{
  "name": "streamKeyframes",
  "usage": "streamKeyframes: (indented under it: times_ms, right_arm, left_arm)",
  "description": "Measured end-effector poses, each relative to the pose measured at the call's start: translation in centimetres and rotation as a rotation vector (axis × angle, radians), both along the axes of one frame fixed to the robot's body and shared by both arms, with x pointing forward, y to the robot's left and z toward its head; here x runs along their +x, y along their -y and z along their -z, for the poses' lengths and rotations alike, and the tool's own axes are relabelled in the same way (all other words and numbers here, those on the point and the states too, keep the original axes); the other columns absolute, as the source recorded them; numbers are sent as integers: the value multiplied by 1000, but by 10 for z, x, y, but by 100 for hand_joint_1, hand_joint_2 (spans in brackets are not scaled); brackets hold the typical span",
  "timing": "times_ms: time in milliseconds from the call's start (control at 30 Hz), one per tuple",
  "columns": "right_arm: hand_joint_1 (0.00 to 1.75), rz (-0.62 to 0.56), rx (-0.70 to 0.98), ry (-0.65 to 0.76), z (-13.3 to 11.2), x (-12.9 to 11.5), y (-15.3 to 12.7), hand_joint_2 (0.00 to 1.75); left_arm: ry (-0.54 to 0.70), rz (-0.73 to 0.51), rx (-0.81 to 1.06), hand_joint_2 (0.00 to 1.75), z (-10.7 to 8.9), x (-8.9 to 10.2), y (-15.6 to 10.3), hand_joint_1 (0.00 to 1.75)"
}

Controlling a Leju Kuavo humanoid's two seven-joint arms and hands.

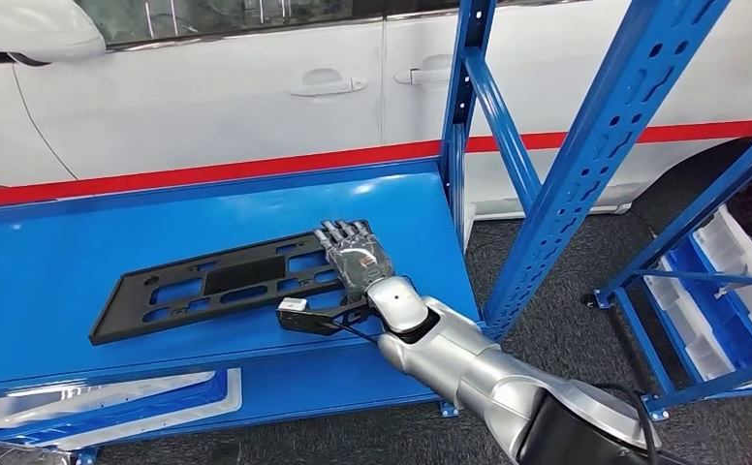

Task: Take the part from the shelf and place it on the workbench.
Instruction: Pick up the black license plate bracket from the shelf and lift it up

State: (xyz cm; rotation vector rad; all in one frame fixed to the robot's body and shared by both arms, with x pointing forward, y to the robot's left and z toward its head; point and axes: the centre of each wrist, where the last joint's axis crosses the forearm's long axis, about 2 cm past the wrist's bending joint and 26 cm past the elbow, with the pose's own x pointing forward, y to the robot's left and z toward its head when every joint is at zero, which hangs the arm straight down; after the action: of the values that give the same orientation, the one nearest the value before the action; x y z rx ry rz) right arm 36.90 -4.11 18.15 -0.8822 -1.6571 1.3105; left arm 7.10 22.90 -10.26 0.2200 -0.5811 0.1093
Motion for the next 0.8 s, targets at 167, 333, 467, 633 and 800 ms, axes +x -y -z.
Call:
streamKeyframes:
  times_ms: [167,333,467,633,800]
  right_arm:
    - [0,-1,-2,-2,0,0,0,175]
    - [0,-5,1,4,-2,0,-1,175]
    - [0,-3,0,1,-1,-1,0,175]
    - [51,-4,-3,-4,1,-1,0,175]
    - [175,-20,-1,-24,1,-2,-1,175]
  left_arm:
    - [1,0,0,0,0,1,0,0]
    - [1,0,0,0,0,0,0,0]
    - [2,-3,0,0,0,1,1,0]
    - [-3,-10,9,0,0,0,2,0]
    - [6,-15,12,0,-1,2,2,0]
